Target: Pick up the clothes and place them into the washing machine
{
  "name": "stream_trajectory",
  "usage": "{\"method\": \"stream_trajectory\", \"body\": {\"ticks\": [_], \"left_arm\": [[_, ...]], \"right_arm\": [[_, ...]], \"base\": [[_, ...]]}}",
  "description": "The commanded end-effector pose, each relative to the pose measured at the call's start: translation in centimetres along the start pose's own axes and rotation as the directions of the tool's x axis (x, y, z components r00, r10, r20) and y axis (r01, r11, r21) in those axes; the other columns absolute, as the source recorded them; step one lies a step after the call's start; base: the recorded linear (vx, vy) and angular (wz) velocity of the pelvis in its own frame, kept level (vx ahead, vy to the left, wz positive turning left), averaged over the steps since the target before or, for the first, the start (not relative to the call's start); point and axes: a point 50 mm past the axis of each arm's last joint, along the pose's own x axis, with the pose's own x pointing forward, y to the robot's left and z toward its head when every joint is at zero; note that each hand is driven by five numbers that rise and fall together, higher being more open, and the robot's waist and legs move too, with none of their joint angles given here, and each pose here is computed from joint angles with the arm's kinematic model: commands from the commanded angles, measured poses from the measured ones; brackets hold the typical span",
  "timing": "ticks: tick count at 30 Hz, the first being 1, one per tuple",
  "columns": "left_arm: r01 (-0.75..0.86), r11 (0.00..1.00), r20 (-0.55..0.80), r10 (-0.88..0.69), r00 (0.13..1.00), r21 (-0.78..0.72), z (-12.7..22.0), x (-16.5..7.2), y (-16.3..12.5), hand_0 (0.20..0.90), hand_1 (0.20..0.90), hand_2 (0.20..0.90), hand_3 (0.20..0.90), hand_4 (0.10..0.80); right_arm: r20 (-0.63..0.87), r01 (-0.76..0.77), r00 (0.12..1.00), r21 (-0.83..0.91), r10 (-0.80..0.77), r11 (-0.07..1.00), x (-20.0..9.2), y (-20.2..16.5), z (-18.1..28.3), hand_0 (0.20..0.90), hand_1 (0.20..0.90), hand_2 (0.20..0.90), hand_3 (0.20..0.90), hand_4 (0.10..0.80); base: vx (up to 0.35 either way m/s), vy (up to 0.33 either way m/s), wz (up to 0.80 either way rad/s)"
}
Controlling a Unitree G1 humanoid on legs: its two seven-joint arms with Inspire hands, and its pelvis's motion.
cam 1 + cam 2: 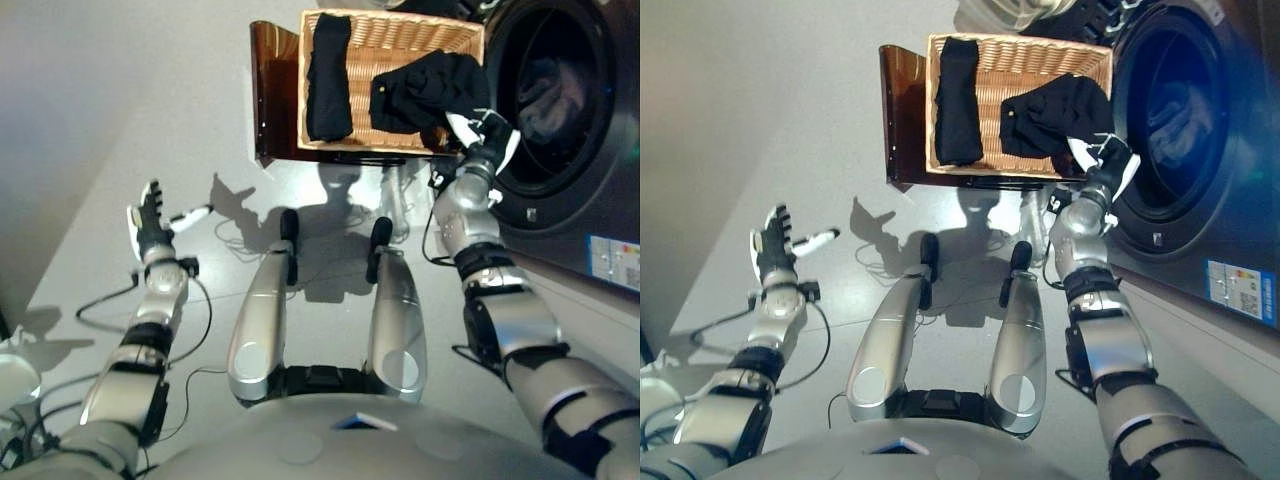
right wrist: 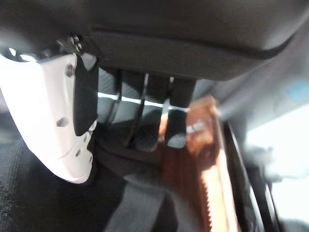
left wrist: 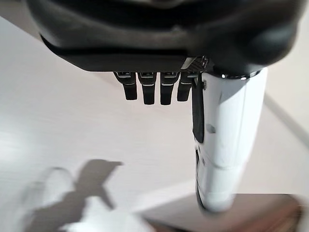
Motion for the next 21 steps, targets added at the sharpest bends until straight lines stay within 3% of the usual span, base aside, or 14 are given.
{"method": "stream_trajectory", "body": {"ticks": [1,10,17,21], "left_arm": [[-0.009,1.0,0.011,0.009,1.0,0.019,-1.2,-0.8,0.2,0.9,0.9,0.9,0.9,0.8],[-0.002,1.0,-0.011,0.002,1.0,-0.003,-1.6,-1.1,-0.4,0.9,0.9,0.9,0.9,0.8],[-0.013,1.0,-0.014,0.013,1.0,-0.003,-1.8,-1.2,-0.4,0.9,0.9,0.9,0.9,0.8],[-0.057,0.998,-0.009,0.057,0.998,-0.025,-1.5,-0.8,0.5,0.9,0.9,0.9,0.9,0.8]], "right_arm": [[0.143,-0.081,0.989,0.323,0.036,0.943,-0.7,-0.1,2.1,0.2,0.2,0.2,0.2,0.3],[0.162,-0.08,0.986,0.341,0.025,0.937,-0.9,0.3,2.3,0.2,0.2,0.2,0.2,0.3],[0.193,-0.088,0.981,0.445,0.0,0.891,-1.1,1.0,3.5,0.2,0.2,0.2,0.2,0.3],[0.224,-0.121,0.974,0.569,-0.012,0.814,-1.4,1.3,4.4,0.2,0.2,0.2,0.2,0.3]], "base": [[-0.034,0.018,-0.02],[-0.016,-0.002,-0.03],[0.001,-0.002,-0.01],[-0.041,0.007,0.0]]}}
